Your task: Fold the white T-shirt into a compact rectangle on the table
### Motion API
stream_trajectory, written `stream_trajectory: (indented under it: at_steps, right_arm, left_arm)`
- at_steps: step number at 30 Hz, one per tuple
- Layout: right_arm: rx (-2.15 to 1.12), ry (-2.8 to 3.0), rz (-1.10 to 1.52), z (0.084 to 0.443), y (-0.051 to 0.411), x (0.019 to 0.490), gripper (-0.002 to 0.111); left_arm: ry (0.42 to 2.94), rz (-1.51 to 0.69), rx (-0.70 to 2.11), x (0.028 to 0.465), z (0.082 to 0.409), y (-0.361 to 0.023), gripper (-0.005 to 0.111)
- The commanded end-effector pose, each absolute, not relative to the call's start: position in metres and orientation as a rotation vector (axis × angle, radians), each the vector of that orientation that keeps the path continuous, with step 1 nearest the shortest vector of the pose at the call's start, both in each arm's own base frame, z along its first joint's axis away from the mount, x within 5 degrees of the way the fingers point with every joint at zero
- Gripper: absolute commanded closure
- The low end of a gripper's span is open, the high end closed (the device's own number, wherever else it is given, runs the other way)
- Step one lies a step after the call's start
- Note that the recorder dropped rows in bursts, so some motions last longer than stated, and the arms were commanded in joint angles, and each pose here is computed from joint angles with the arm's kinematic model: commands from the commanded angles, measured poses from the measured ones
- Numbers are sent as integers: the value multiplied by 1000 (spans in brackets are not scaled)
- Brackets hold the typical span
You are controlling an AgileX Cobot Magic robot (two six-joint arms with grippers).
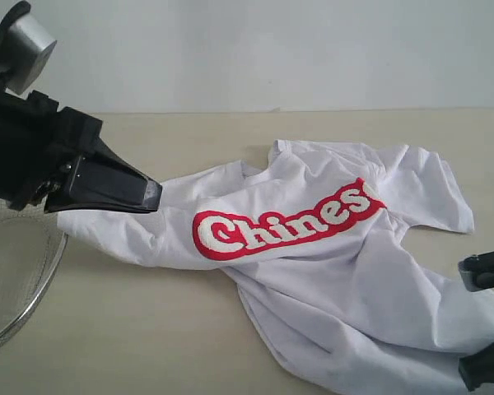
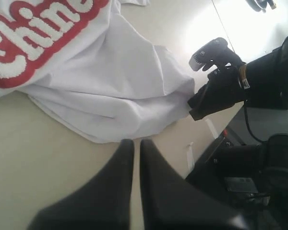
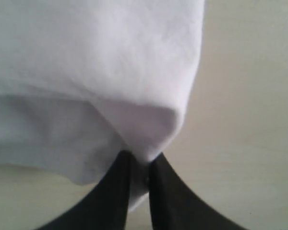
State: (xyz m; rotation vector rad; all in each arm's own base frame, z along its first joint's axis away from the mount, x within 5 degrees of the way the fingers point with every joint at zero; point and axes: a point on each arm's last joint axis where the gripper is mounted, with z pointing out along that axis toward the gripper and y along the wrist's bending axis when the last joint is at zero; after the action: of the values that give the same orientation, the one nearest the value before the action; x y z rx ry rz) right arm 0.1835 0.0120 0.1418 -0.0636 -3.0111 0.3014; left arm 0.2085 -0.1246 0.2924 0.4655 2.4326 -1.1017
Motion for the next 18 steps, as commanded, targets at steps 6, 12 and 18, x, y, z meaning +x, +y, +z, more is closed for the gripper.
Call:
stream_trajectory:
  at_steps: [6, 12, 18]
  right_arm:
    - [-133, -3027, 353, 144, 9, 187, 18]
    - [-178, -3183, 314, 164, 10, 193, 34]
    - [-157, -3497, 135, 210, 17, 197, 63]
  left_arm:
    - [2429, -1109, 473, 206, 293, -125, 102]
    - [2429, -1109, 473, 206, 293, -125, 102]
    - [2424, -1099, 491, 207, 293, -125, 102]
